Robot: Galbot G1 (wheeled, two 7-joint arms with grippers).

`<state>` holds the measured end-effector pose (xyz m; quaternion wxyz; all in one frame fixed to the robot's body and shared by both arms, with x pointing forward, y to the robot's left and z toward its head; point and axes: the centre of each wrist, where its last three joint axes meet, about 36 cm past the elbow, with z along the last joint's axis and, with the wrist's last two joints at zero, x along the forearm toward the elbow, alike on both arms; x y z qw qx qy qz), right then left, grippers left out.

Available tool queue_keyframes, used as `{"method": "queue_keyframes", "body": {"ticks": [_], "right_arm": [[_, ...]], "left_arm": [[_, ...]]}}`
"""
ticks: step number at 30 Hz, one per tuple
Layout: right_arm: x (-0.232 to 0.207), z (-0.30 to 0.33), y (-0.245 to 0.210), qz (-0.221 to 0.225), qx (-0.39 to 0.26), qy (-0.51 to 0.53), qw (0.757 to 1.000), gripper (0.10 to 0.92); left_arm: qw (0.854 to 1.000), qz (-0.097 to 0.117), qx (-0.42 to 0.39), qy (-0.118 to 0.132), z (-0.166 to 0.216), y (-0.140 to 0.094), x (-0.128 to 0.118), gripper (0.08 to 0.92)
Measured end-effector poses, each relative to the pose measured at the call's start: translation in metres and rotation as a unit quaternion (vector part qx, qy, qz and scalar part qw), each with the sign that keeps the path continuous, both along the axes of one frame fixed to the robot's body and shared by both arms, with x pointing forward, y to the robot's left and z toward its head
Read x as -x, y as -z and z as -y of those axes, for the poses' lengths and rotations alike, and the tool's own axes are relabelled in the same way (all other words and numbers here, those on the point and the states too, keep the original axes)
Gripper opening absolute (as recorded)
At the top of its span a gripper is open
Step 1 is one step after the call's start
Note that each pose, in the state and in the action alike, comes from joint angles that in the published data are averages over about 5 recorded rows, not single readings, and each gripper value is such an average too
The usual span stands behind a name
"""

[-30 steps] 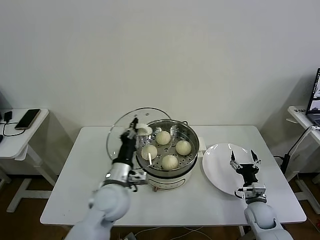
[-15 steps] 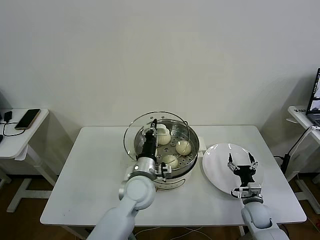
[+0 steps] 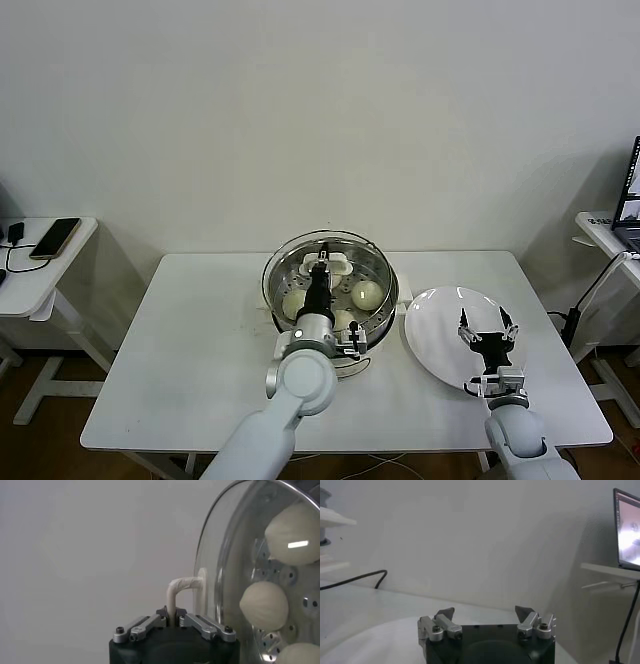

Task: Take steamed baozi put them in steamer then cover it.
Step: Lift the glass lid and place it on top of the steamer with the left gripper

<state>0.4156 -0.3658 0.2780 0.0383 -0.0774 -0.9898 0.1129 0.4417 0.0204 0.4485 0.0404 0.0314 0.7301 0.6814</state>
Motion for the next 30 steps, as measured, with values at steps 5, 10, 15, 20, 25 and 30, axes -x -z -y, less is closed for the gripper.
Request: {"method": "queue_keyframes", "body": {"ticks": [5,10,15,20,25,30], "right_arm": [[-0.001,0.000,0.000,0.000,0.000,0.000,1.000,0.823],[-0.001,0.001,0.000,-0.001,0.001,0.000,1.000,0.823],[-0.002,0.001,0.000,-0.002,0.002,0.000,1.000,0.823],[-0.002,0.002,0.002,-0.004,0.003,0.000,1.000,0.823],[-0.003,0.002,0.001,-0.004,0.003,0.000,1.000,0.823],[-0.003,0.002,0.001,-0.004,0.004,-0.001,1.000,0.823]], "left_arm": [[1.000,-0.007,-0.004,-0.001,0.004,0.006,-0.003,0.188],[1.000,-0.011,-0.008,0.001,0.008,0.010,-0.005,0.188],[1.000,-0.011,-0.009,0.001,0.011,0.013,-0.007,0.188],[1.000,-0.013,-0.008,0.002,0.015,0.015,-0.007,0.188],[1.000,-0.013,-0.008,0.004,0.019,0.014,-0.007,0.188],[1.000,-0.013,-0.012,0.004,0.019,0.017,-0.008,0.188]]}}
